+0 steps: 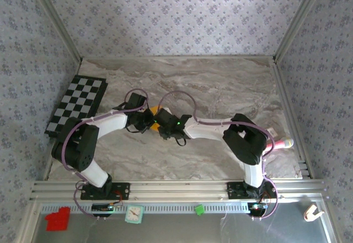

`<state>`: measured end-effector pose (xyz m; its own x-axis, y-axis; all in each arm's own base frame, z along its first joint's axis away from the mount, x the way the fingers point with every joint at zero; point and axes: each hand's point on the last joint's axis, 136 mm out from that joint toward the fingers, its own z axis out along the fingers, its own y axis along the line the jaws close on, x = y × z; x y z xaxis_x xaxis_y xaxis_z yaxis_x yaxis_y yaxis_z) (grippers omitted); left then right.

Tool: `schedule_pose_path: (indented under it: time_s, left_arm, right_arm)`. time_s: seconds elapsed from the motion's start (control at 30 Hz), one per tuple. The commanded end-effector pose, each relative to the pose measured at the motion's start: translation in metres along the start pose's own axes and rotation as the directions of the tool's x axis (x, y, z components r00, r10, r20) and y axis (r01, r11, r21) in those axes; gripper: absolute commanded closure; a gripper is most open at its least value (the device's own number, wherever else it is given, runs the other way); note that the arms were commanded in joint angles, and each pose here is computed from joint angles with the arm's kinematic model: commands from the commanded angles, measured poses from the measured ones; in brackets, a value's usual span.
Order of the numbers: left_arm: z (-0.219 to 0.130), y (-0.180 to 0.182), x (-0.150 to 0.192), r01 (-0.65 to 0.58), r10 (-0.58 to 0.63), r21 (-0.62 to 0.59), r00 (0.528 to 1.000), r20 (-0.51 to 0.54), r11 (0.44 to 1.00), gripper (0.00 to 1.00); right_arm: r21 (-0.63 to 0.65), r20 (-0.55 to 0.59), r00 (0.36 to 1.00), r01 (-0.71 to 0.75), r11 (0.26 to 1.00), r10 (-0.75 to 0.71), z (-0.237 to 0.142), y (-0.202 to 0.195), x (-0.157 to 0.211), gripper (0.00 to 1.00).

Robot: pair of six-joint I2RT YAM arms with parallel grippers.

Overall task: Fold a paper plane with a square sheet of paper (pick it up from the middle)
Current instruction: Fourth fold the wing at the center of the table.

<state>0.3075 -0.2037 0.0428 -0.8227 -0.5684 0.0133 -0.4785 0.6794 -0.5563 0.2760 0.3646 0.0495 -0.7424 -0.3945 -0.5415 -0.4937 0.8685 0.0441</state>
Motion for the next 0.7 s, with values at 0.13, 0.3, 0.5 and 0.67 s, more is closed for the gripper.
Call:
schedule_pose_path:
  time_s: [0.13,0.3,0.5,0.67]
  left_arm:
    - [-0.002,-0.008,0.001,0.005,-0.005,0.0,1.0,-0.014,1.0,0.92]
    - [-0.003,-0.01,0.002,0.009,-0.009,0.008,1.0,-0.018,1.0,0.92]
    - [-0.005,-0.011,0.003,0.011,-0.011,0.009,1.0,-0.019,1.0,0.91]
    - [-0.006,-0.012,0.003,0.012,-0.012,0.009,1.0,-0.022,1.0,0.9]
  right_arm:
    - [0.065,-0.028,0.999,0.043,0.997,-0.041,0.01,-0.009,0.005,0.7]
    - [0.088,-0.039,0.998,0.05,0.995,-0.047,0.012,-0.013,0.008,0.69]
    - [0.115,-0.042,0.997,0.068,0.991,-0.064,0.014,-0.018,0.01,0.7]
    - [0.121,-0.047,0.994,0.099,0.988,-0.094,0.015,-0.02,0.011,0.74]
